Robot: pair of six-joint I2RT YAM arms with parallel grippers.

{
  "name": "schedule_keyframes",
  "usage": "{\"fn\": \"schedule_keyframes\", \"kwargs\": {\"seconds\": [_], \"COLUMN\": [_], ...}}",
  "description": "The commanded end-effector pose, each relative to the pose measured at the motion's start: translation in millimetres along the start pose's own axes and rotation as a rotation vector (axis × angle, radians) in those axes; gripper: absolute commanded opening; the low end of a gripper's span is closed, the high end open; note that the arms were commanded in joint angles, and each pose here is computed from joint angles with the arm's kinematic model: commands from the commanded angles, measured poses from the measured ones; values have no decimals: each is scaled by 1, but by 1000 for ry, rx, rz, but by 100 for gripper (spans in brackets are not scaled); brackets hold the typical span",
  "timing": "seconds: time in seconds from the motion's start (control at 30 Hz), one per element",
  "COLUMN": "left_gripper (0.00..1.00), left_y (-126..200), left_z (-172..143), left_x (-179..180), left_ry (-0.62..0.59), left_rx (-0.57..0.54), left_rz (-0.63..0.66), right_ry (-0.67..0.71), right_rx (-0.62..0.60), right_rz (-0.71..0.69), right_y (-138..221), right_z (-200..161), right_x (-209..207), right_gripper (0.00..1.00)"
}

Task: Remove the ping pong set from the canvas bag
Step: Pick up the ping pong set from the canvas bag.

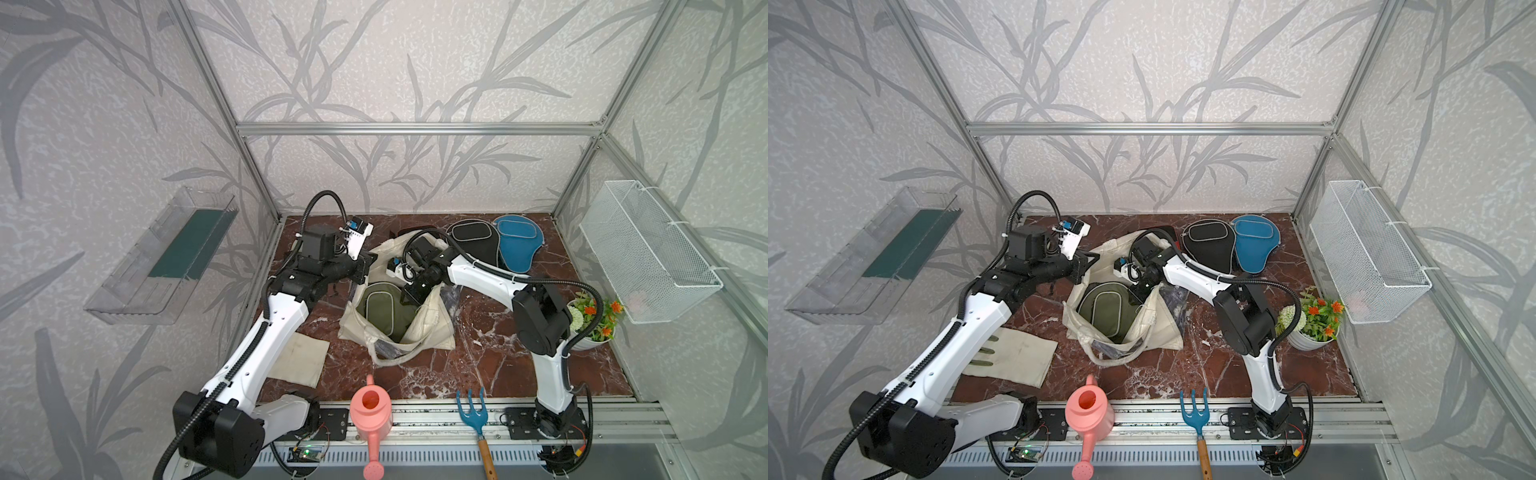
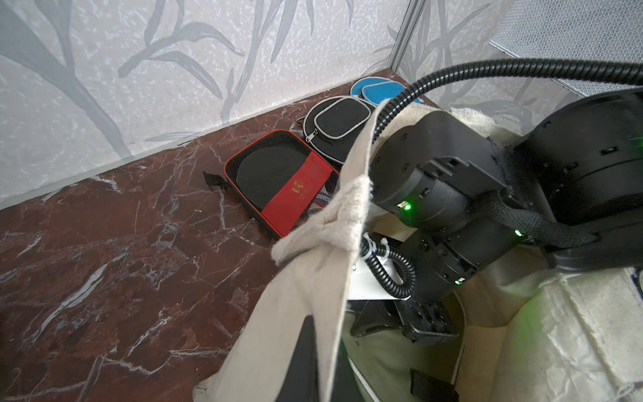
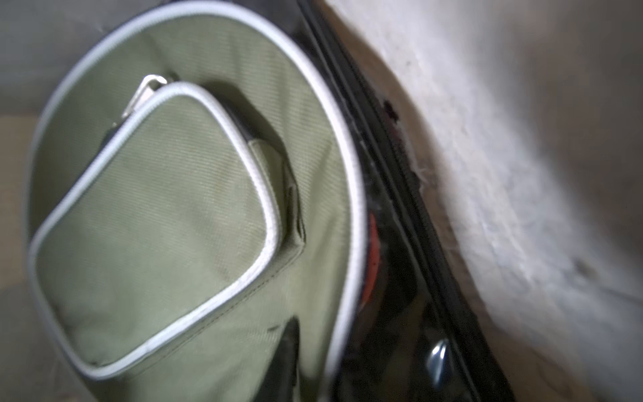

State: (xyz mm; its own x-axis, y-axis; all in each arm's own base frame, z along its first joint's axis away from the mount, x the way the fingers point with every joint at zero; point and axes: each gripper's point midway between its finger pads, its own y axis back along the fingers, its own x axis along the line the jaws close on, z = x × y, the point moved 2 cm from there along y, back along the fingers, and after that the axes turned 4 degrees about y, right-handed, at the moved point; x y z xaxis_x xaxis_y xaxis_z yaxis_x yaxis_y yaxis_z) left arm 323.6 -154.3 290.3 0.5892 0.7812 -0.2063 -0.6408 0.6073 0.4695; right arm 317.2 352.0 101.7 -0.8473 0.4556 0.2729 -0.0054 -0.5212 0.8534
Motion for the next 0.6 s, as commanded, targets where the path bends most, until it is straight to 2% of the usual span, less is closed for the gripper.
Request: {"fn": "schedule_keyframes", "kwargs": {"seconds": [0.0, 0.23, 0.57], "left_gripper": [0, 0, 0], "left_y": [8, 14, 25], "left_z": [17, 14, 14], "left_x": [-9, -1, 2], "left_ry": [-59, -41, -48], "left_rx": [-67, -43, -46], "left_rz": [-28, 40, 90], "right_ry": [-66, 16, 208], "right_rx": [159, 62, -169], "right_rz": [-26, -96, -207], "right_y": [-10, 37, 114], "right_z": [-46, -28, 4], "right_x": [-6, 6, 40], "right_gripper": [0, 0, 0]}}
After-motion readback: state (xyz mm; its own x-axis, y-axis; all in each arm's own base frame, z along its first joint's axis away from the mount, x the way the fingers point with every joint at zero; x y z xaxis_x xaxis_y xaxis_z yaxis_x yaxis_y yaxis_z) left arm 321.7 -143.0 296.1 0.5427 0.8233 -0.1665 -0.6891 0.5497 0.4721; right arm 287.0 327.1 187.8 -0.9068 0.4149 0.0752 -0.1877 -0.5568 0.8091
